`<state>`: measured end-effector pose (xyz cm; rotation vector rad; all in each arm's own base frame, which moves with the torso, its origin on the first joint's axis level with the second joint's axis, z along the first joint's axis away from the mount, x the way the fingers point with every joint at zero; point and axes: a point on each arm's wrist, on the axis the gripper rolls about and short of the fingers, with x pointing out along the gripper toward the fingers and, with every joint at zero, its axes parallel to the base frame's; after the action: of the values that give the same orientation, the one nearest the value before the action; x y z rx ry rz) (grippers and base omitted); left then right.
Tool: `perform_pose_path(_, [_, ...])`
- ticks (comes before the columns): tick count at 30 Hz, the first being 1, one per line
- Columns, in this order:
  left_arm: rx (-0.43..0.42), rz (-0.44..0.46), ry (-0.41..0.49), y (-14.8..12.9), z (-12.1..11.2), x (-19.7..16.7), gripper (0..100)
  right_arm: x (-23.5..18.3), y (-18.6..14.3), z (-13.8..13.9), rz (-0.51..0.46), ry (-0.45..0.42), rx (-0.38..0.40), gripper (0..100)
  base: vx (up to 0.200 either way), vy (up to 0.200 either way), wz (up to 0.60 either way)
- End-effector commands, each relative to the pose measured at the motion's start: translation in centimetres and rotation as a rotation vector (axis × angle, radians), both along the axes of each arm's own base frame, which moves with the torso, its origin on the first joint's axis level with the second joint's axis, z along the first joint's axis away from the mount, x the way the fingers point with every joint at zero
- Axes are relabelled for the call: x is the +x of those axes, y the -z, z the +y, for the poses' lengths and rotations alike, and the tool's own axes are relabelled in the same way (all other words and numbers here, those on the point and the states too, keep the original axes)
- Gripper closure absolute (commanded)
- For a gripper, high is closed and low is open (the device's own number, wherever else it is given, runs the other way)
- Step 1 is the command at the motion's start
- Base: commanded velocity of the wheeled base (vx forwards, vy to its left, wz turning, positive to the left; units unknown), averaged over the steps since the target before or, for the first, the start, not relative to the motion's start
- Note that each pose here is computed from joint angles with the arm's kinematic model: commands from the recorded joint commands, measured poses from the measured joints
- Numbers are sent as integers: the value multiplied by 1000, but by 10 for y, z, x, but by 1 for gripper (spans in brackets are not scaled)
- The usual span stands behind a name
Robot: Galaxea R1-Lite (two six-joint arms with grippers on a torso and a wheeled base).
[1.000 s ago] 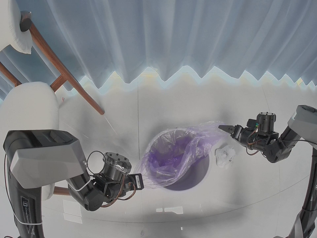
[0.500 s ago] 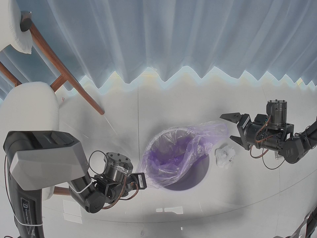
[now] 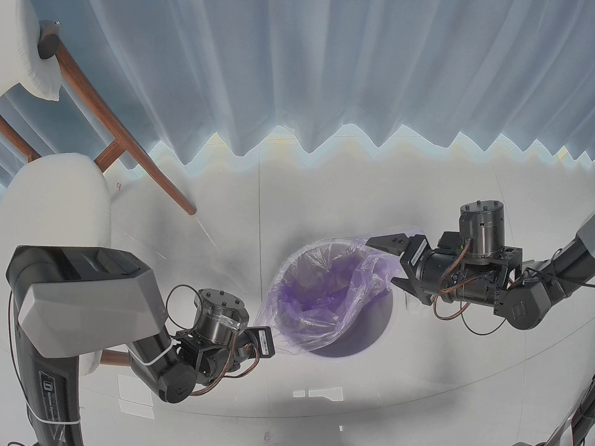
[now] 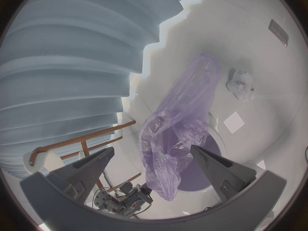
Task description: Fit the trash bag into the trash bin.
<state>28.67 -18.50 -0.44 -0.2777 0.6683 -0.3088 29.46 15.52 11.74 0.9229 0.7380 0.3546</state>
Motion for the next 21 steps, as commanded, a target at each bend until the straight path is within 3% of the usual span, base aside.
perform_pose_path(1, [6, 1, 3, 2, 0, 0, 100, 9, 15, 11, 20, -14, -6, 0, 0, 0, 0])
perform_pose_path(8, [12, -1, 10, 1, 0, -2, 100, 17, 23, 17, 25, -16, -7, 0, 0, 0, 0])
perform_pose_path(9, [13, 0, 10, 1, 0, -2, 100, 17, 22, 17, 23, -16, -6, 100, 0, 0, 0])
perform_pose_path(21, [18, -2, 2, 1, 0, -2, 100, 0, 32, 24, 58, -45, -43, 100, 0, 0, 0])
